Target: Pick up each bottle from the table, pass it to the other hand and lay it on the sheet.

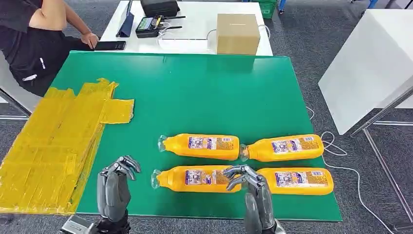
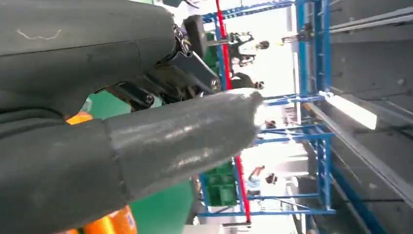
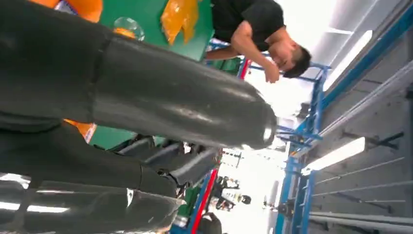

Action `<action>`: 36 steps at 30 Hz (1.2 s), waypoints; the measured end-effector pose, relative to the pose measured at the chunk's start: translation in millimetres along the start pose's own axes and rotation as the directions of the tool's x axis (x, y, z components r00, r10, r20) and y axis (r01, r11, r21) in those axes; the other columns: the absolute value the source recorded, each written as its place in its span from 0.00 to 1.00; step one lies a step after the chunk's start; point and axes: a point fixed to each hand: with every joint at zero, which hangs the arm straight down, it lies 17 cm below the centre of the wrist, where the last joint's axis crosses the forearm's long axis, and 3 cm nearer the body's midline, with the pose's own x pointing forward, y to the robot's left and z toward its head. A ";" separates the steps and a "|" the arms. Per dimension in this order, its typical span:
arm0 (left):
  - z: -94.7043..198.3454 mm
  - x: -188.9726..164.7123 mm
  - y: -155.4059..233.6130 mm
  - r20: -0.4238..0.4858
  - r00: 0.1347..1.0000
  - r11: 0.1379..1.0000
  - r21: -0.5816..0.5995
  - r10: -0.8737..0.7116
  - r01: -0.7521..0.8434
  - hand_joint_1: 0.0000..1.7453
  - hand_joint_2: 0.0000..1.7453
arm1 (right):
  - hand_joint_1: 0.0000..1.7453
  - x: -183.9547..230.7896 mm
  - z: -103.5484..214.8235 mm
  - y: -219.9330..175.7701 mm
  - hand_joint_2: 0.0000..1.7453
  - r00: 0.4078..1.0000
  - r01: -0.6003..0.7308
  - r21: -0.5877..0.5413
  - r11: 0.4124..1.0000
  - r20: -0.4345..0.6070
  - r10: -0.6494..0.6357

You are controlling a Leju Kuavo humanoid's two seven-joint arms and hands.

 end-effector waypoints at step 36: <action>4.9 -9.8 7.7 -0.052 0.999 1.000 0.001 0.009 -0.009 0.00 0.00 | 0.00 -74.5 33.7 5.9 1.00 0.789 -0.483 0.247 0.840 -0.294 0.540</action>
